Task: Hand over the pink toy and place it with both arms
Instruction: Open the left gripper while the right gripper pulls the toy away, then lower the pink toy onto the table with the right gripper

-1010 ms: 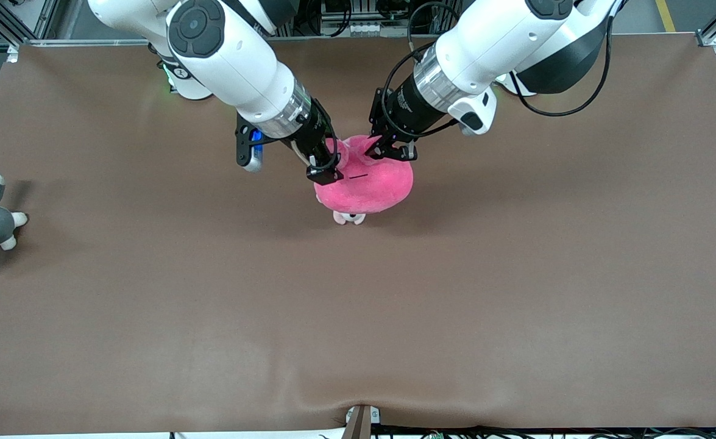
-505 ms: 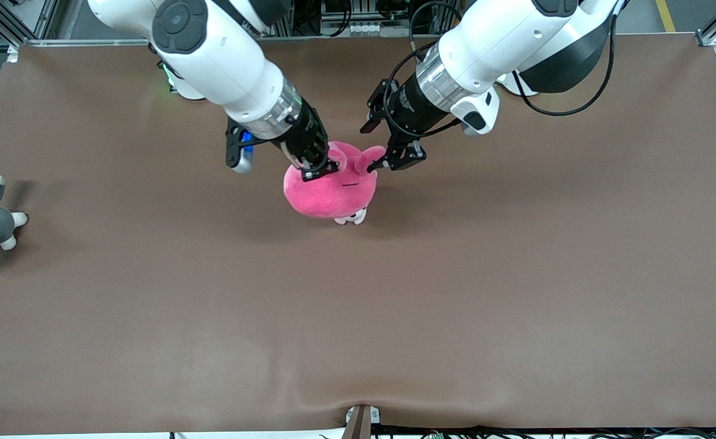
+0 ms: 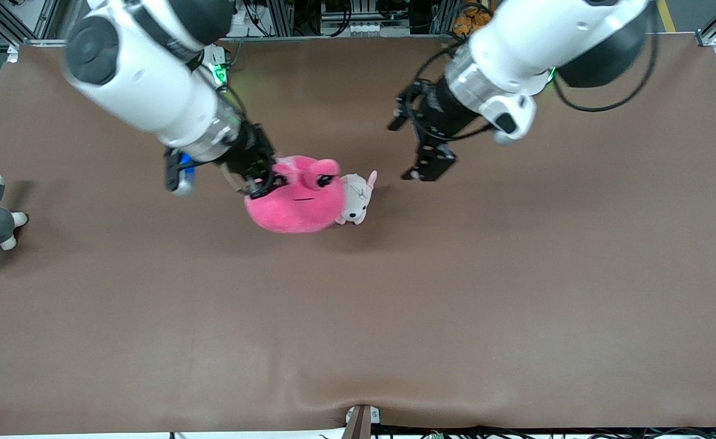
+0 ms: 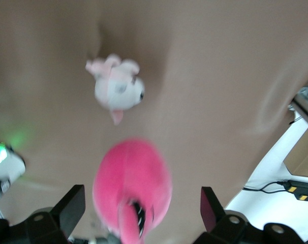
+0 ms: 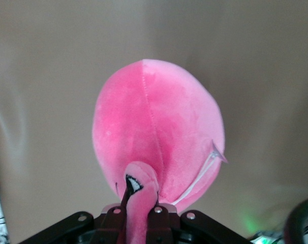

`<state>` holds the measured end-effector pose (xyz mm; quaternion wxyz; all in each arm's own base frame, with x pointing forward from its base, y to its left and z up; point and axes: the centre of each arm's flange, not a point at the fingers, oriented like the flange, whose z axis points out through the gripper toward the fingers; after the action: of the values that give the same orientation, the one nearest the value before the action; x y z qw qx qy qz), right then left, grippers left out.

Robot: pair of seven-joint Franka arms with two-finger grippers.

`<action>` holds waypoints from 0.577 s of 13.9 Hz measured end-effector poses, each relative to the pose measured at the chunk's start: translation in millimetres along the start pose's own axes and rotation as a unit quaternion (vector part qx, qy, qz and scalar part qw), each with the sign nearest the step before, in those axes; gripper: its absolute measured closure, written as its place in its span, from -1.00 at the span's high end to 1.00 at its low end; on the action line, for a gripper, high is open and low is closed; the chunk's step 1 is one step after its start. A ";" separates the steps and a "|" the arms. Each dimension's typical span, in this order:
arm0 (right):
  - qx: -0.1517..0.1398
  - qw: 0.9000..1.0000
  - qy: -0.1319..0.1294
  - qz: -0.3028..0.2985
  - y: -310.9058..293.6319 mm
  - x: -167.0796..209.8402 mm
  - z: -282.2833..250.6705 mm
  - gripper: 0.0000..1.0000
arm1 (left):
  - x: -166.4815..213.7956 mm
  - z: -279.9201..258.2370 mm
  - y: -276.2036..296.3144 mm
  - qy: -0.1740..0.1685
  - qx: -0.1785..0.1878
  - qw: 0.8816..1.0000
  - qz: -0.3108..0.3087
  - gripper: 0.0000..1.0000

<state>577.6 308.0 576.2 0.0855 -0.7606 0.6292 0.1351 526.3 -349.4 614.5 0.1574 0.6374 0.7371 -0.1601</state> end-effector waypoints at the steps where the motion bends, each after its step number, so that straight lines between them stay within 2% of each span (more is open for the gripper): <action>1: -0.015 1.000 0.004 -0.012 -2.4 22.4 -2.5 -0.75 | 18.5 -11.4 12.0 0.011 0.002 0.999 0.031 1.00; 3: -0.042 0.999 0.006 -0.030 -7.3 74.1 -4.9 -0.75 | 60.7 -32.2 36.8 0.037 0.008 0.994 0.101 1.00; 5: -0.068 0.997 0.002 -0.043 -10.6 126.7 6.1 -0.75 | 93.7 -45.0 53.0 0.081 0.010 0.979 0.185 1.00; 7: -0.096 0.993 -0.005 -0.069 -9.9 176.0 31.0 -0.75 | 116.4 -52.0 60.3 0.126 0.025 0.954 0.271 1.00; 8: -0.105 0.991 -0.011 -0.082 -8.8 202.7 39.8 -0.75 | 129.4 -56.1 63.5 0.139 0.043 0.936 0.320 1.00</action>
<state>617.1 132.3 474.6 0.0228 -0.8127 0.5462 0.2016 569.8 -201.1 606.3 0.0687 0.8618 0.5008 -0.0421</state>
